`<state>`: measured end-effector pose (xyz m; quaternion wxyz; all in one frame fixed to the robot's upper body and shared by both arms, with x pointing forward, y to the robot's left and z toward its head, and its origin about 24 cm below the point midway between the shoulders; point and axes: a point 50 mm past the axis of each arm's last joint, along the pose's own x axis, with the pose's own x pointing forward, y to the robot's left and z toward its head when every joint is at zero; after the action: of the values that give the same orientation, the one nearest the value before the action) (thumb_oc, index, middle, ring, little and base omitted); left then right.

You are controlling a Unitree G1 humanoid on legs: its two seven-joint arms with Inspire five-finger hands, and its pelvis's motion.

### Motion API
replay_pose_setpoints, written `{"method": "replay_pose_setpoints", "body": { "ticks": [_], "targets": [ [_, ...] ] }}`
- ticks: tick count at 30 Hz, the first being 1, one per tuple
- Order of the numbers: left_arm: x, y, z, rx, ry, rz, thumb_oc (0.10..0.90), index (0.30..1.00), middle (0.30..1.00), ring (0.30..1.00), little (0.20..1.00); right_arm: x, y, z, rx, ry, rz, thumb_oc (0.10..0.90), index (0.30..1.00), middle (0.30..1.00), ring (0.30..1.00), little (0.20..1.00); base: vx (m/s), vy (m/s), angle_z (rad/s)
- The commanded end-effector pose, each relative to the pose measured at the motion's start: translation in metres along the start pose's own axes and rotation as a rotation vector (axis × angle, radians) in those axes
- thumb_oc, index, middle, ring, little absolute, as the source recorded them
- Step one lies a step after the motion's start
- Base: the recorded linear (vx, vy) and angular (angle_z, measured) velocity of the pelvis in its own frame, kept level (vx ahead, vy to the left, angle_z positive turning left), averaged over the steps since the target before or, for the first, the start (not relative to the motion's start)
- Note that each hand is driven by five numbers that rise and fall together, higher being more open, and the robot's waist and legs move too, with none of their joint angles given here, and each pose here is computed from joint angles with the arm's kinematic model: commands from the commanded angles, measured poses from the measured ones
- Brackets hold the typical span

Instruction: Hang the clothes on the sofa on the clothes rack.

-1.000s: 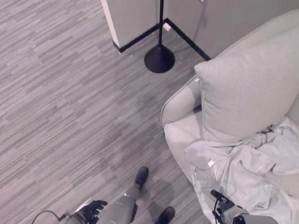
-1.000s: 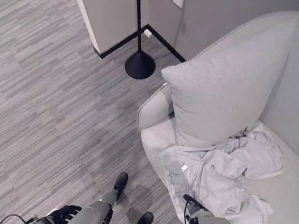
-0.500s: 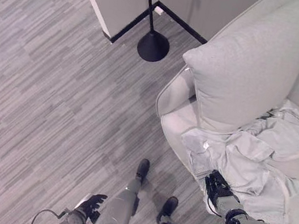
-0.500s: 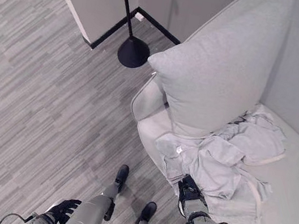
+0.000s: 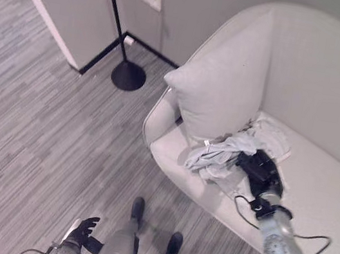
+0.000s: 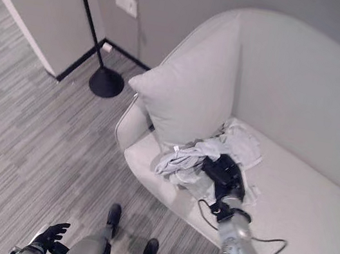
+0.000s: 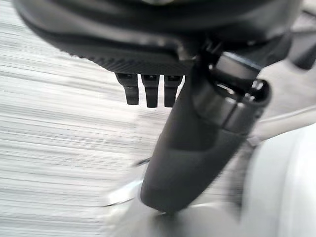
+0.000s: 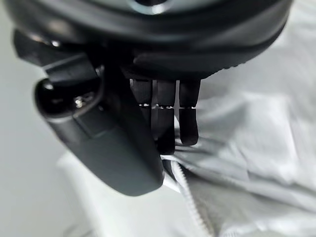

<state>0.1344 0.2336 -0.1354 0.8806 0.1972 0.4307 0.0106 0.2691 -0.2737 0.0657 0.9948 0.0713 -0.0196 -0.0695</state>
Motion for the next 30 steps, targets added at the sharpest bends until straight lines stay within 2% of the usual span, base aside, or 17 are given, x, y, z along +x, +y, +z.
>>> {"method": "replay_pose_setpoints", "body": {
  "ticks": [1, 2, 8, 11, 14, 17, 20, 24, 30],
  "targets": [
    [0.008, -0.014, 0.059, -0.121, -0.228, -0.060, 0.800, 0.900, 0.900, 0.900, 0.900, 0.012, 0.017, 0.091, -0.162, -0.389, 0.143, 0.400, 0.300, 0.300, 0.300, 0.300, 0.01, 0.035, -0.11],
    [0.000, -0.005, 0.084, -0.223, -0.362, -0.082, 0.800, 0.900, 0.900, 0.900, 0.900, 0.012, 0.022, 0.124, -0.236, -0.500, 0.160, 0.400, 0.300, 0.300, 0.300, 0.300, 0.01, 0.028, -0.11],
    [-0.024, 0.016, 0.126, -0.367, -0.599, -0.077, 0.800, 0.900, 0.900, 0.900, 0.900, 0.015, 0.038, 0.167, -0.279, -0.627, 0.232, 0.400, 0.300, 0.300, 0.300, 0.300, 0.02, 0.010, -0.17],
    [-0.039, 0.027, 0.152, -0.358, -0.745, -0.020, 0.800, 0.900, 0.900, 0.900, 0.900, 0.012, 0.047, 0.191, -0.254, -0.730, 0.258, 0.400, 0.300, 0.300, 0.300, 0.300, 0.02, -0.015, -0.06],
    [-0.055, 0.039, 0.183, -0.346, -0.912, 0.058, 0.800, 0.900, 0.900, 0.900, 0.900, 0.005, 0.061, 0.234, -0.225, -0.905, 0.277, 0.400, 0.300, 0.300, 0.300, 0.300, 0.00, 0.000, 0.00],
    [-0.063, 0.044, 0.196, -0.323, -0.981, 0.117, 0.800, 0.900, 0.900, 0.900, 0.900, 0.001, 0.074, 0.258, -0.211, -1.001, 0.299, 0.400, 0.300, 0.300, 0.300, 0.300, 0.01, -0.002, -0.01],
    [-0.077, 0.055, 0.217, -0.208, -1.104, 0.220, 0.800, 0.900, 0.900, 0.900, 0.900, -0.007, 0.095, 0.294, -0.180, -1.135, 0.334, 0.400, 0.300, 0.300, 0.300, 0.300, 0.00, 0.000, 0.00],
    [-0.097, 0.066, 0.241, -0.126, -1.244, 0.334, 0.800, 0.900, 0.900, 0.900, 0.900, -0.008, 0.117, 0.322, -0.165, -1.206, 0.364, 0.400, 0.300, 0.300, 0.300, 0.300, 0.00, 0.000, 0.00],
    [-0.122, 0.072, 0.272, -0.077, -1.414, 0.424, 0.800, 0.900, 0.900, 0.900, 0.900, -0.007, 0.148, 0.336, -0.093, -1.231, 0.446, 0.400, 0.300, 0.300, 0.300, 0.300, 0.00, 0.000, 0.00]
  ]
}}
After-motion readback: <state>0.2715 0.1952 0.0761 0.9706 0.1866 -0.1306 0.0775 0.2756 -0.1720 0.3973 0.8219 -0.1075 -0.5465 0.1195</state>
